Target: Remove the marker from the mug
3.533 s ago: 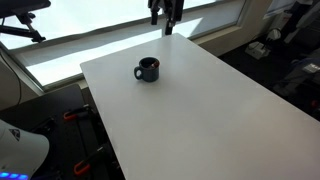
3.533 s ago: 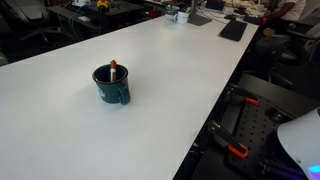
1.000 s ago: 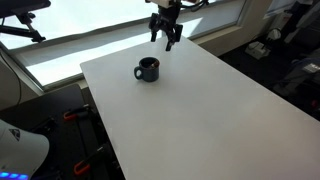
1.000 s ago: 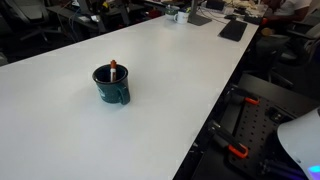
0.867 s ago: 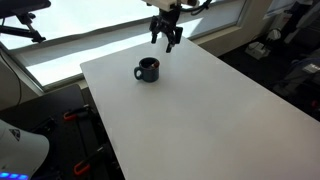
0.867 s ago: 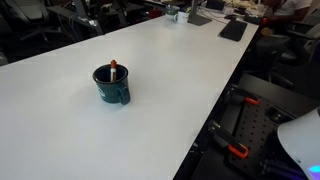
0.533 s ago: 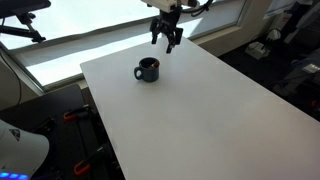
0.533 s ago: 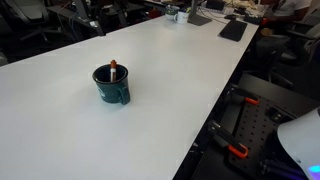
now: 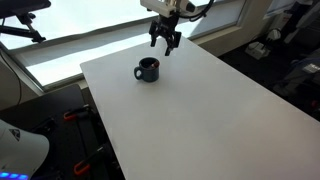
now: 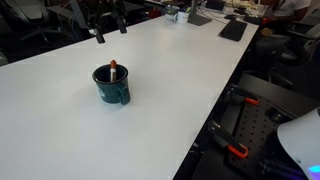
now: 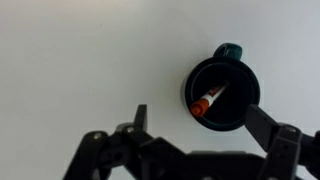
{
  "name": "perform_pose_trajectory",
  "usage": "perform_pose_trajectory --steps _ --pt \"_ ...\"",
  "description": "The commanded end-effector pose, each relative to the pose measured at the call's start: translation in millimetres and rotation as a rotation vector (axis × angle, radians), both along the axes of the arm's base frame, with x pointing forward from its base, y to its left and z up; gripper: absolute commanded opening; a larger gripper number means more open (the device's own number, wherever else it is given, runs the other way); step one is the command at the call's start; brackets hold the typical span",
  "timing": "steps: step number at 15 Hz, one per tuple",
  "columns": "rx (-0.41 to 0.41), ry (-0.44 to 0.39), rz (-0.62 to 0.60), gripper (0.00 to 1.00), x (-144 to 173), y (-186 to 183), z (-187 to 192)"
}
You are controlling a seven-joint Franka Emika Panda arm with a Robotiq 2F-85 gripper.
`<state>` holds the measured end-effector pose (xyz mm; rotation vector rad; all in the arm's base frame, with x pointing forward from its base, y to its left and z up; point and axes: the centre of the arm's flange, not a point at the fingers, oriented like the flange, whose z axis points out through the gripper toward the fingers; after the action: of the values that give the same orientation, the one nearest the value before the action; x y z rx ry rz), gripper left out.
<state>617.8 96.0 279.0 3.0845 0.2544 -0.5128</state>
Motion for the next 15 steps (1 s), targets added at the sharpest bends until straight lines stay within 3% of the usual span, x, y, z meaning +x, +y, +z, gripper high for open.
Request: perform_pose_trajectory --steps 1,9,15 --pt "0.014 0.021 0.064 1.00 16 18 -6" --pt "0.016 0.019 0.057 1.00 10 24 -17" --pt "0.016 0.073 0.042 1.00 17 21 -41"
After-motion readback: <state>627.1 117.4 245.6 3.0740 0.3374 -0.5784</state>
